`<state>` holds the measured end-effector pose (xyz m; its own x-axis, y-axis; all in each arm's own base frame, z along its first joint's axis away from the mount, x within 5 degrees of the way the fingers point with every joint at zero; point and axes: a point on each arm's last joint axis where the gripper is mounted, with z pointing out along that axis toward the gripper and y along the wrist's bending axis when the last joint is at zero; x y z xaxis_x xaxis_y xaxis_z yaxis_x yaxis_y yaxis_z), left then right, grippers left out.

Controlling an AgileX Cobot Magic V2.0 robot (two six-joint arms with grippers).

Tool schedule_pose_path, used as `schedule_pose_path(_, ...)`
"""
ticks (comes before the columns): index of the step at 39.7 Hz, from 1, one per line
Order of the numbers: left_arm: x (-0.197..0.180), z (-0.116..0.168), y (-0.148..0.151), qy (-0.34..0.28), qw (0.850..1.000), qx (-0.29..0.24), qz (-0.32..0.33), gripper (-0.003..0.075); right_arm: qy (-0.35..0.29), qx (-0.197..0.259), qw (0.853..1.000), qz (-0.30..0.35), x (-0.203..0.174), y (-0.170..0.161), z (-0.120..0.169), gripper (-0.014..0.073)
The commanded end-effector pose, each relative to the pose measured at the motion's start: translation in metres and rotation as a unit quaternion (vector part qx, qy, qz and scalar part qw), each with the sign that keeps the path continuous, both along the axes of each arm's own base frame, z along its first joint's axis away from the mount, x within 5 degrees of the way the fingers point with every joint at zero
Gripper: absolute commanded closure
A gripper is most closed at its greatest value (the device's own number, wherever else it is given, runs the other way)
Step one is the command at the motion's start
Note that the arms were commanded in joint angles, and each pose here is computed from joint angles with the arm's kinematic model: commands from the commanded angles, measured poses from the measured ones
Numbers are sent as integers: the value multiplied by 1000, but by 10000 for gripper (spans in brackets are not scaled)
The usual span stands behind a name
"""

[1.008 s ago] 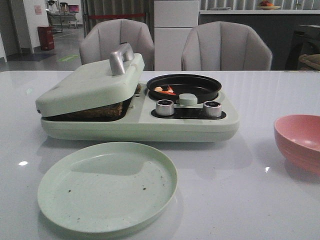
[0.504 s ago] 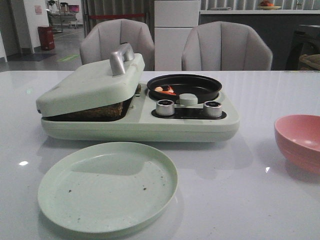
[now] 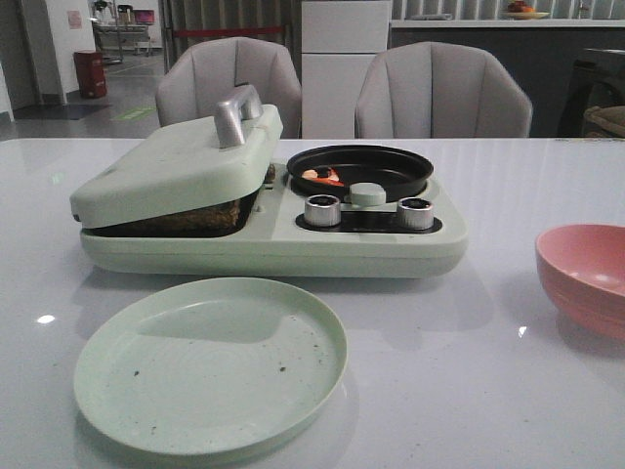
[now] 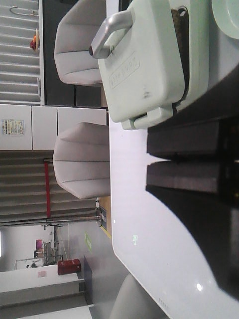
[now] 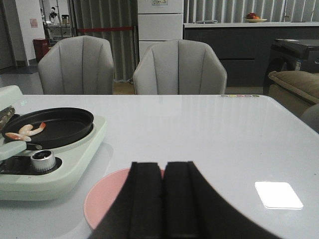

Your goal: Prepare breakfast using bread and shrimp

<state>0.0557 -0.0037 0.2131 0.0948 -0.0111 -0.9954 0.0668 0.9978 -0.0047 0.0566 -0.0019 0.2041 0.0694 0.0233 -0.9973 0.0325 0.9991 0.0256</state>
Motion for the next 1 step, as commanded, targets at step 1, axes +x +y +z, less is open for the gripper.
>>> schedule_pose_path(1,-3,7,0,-51,999,-4,-2,621,-67,-3,998,-1,-4,0,16,560)
